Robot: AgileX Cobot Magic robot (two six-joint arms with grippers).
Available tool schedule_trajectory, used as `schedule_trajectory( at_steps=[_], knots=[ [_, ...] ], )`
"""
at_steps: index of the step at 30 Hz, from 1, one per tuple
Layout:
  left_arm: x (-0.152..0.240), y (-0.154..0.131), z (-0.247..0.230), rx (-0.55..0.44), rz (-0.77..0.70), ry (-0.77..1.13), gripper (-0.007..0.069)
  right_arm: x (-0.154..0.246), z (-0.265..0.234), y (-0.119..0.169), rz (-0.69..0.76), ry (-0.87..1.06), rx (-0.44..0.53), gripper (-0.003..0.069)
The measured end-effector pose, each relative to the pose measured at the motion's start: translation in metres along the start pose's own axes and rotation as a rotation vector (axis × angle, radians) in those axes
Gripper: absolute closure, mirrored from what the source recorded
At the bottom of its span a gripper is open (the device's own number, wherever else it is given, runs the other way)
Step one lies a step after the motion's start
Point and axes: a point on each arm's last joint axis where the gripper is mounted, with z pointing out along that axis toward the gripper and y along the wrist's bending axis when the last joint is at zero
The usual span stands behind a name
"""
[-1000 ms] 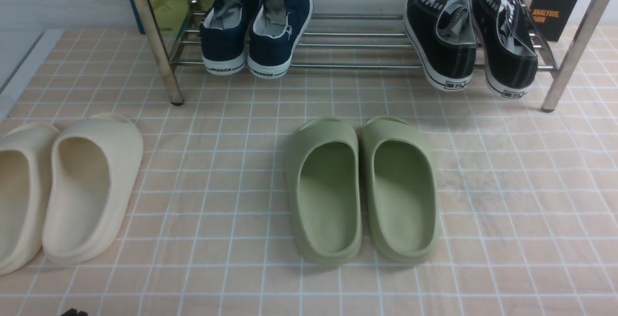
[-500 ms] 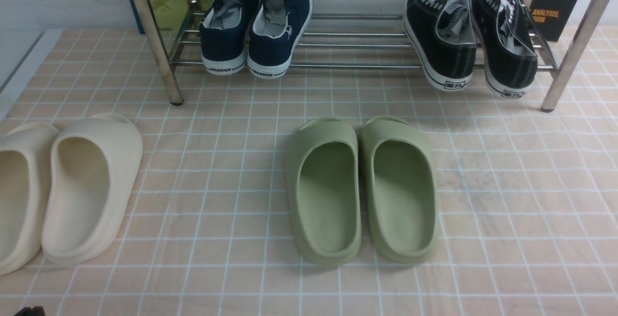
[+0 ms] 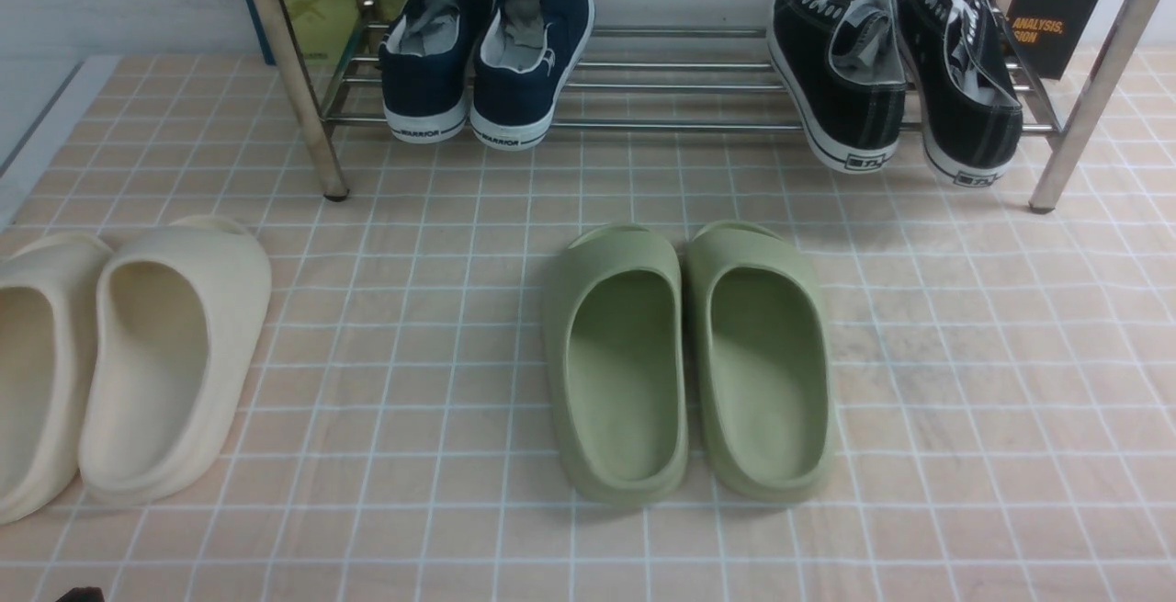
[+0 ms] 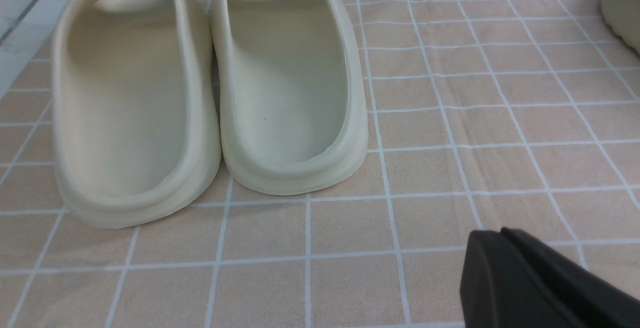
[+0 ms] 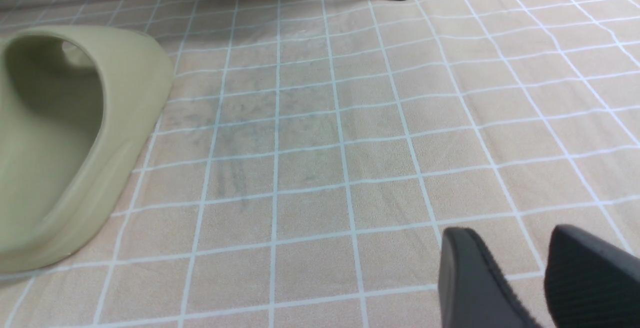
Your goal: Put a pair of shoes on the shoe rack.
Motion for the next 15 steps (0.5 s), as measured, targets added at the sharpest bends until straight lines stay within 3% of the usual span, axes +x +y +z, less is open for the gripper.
schedule_trajectory(
  at_steps=[15],
  knots=[
    [-0.0002,-0.0001,0.0000,0.001,0.010,-0.002,0.0602,0.0000,0.0000,0.0000,0.001,0.000,0.000,0.0420]
  ],
)
